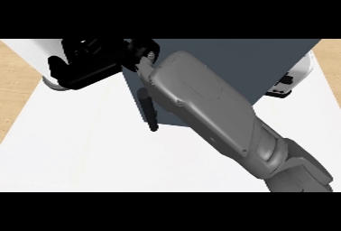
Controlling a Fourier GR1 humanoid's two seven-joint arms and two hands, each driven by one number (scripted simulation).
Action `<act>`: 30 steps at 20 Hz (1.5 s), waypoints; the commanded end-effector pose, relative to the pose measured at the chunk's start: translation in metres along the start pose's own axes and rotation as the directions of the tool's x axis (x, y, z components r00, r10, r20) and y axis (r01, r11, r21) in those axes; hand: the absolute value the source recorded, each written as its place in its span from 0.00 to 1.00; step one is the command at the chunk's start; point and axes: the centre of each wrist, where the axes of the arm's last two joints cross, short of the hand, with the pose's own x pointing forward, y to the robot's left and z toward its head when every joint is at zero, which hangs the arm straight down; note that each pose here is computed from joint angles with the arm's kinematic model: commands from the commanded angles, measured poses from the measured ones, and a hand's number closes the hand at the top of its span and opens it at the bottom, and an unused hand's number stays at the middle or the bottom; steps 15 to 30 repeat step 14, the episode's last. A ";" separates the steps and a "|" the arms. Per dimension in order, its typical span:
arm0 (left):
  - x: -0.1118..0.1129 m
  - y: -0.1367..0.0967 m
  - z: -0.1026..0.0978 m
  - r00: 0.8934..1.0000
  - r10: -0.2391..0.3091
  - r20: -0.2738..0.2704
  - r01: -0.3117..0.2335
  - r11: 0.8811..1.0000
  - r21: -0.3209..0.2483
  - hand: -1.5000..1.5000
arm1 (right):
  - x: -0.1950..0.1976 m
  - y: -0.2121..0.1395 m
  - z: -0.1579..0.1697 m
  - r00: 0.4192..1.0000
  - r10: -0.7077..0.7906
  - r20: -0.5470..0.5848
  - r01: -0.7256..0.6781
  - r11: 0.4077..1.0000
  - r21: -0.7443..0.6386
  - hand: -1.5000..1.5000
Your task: Pick up the wine, place it into the cabinet and close the cabinet
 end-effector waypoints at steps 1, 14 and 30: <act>0.004 -0.005 -0.001 1.000 0.021 -0.014 -0.021 0.999 -0.035 0.00 | -0.027 -0.076 0.028 0.999 -0.027 -0.025 0.020 0.975 -0.222 1.00; -0.004 -0.029 -0.007 0.991 0.124 -0.049 -0.127 0.990 -0.062 0.00 | -0.029 -0.096 0.039 0.998 -0.031 0.047 0.043 0.956 -0.290 1.00; -0.004 -0.029 -0.007 0.991 0.124 -0.049 -0.127 0.990 -0.062 0.00 | -0.029 -0.096 0.039 0.998 -0.031 0.047 0.043 0.956 -0.290 1.00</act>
